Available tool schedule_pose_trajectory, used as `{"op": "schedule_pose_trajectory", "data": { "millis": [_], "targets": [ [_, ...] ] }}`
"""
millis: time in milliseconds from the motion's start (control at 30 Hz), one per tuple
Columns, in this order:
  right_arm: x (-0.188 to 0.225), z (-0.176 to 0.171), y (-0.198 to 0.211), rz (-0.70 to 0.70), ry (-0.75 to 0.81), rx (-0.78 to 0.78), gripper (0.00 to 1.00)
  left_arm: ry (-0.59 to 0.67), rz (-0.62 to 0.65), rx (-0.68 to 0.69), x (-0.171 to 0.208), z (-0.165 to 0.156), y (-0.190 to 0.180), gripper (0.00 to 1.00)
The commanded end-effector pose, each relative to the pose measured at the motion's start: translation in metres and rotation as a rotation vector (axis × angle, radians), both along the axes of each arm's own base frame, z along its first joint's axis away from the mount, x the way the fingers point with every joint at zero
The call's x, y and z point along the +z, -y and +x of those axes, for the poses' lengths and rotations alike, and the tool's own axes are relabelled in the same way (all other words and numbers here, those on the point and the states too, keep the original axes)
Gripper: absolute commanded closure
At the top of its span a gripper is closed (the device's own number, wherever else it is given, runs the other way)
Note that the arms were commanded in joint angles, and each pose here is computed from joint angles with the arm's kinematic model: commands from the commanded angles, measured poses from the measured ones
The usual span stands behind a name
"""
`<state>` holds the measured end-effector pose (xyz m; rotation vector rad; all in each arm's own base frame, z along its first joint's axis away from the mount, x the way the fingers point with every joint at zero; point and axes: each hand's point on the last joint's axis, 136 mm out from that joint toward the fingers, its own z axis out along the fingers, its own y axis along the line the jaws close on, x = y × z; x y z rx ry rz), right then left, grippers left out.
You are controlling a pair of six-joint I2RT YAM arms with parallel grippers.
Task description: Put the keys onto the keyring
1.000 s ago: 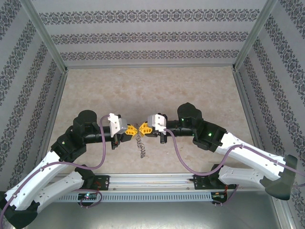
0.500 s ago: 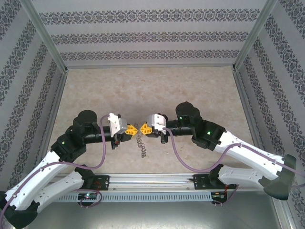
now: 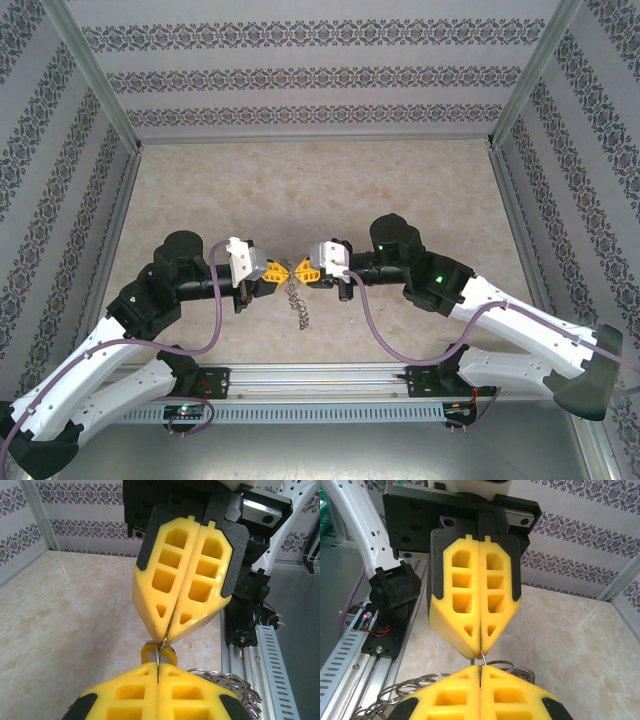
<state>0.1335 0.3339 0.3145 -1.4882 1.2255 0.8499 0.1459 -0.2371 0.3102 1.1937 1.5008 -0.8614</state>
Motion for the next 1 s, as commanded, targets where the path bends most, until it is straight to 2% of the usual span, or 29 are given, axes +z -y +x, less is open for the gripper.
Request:
{"op": "schedule_pose_trajectory", "data": {
  "millis": [0, 500, 600, 700, 800, 967],
  "targets": [
    [0.001, -0.011, 0.002, 0.022, 0.055, 0.059, 1.0, 0.083, -0.08, -0.049, 0.033, -0.009, 0.003, 1.0],
    [-0.008, -0.011, 0.003, 0.009, 0.108, 0.062, 1.0, 0.086, -0.089, -0.049, 0.035, -0.01, 0.003, 1.0],
    [-0.006, -0.012, 0.004, 0.012, 0.105, 0.058, 0.86, 0.086, -0.089, -0.046, 0.035, -0.009, 0.003, 1.0],
    [-0.002, -0.012, 0.007, 0.025, 0.107, 0.046, 0.79, 0.088, -0.09, -0.043, 0.035, -0.009, 0.003, 1.0],
    [0.002, -0.013, 0.01, 0.043, 0.108, 0.036, 0.73, 0.088, -0.089, -0.04, 0.034, -0.008, 0.003, 1.0],
    [0.01, -0.01, 0.016, 0.075, 0.108, -0.004, 0.71, 0.092, -0.098, -0.039, 0.035, -0.008, 0.004, 1.0]
  ]
}}
